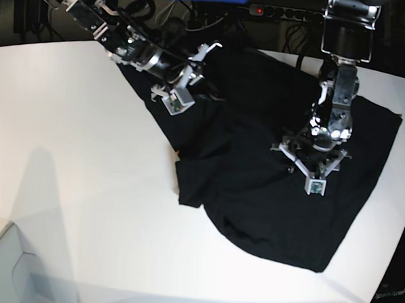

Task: Layout the t-shirt on the table in an organized manner, then fold the t-shirt properly
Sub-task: 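Drag the held edge with the right gripper toward the collar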

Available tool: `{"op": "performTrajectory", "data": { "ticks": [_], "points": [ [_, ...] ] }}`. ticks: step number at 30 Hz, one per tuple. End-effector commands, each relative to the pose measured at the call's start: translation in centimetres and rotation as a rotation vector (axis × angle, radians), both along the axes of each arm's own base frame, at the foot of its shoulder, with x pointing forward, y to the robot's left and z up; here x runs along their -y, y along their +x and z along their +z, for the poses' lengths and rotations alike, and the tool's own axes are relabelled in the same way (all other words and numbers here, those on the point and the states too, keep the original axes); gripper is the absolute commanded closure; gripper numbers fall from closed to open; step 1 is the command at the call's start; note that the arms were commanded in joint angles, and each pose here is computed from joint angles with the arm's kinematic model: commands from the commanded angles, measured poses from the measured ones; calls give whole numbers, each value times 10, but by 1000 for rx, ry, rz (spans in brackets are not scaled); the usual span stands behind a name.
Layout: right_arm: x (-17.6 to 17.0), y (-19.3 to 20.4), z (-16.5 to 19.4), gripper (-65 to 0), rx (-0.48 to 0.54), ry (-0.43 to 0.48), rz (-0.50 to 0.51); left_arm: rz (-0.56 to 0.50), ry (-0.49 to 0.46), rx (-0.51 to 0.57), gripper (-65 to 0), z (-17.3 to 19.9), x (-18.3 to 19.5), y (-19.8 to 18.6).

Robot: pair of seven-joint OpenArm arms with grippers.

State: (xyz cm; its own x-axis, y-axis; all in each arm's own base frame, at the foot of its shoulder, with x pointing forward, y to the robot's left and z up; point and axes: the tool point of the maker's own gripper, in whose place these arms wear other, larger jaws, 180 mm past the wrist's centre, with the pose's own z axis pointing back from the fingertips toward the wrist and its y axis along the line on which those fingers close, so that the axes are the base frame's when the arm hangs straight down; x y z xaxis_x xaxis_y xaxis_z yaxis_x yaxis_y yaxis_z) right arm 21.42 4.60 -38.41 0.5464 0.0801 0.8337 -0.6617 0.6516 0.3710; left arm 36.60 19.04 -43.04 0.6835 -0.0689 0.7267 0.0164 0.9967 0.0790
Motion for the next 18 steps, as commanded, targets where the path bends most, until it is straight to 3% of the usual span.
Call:
{"op": "performTrajectory", "data": {
  "ticks": [1, 7, 13, 18],
  "points": [
    [-3, 4, 14, -47, 31, 30, 5, 9, 29, -50, -362, -6, -7, -6],
    [1, 9, 57, -226, 125, 62, 33, 9, 29, -51, -362, -6, -8, -6],
    [39, 73, 56, -387, 150, 65, -200, 10, 29, -60, -362, -8, -8, -9],
    [48, 115, 30, -427, 106, 41, -292, 10, 29, -62, -362, -8, -8, -9]
  ]
}}
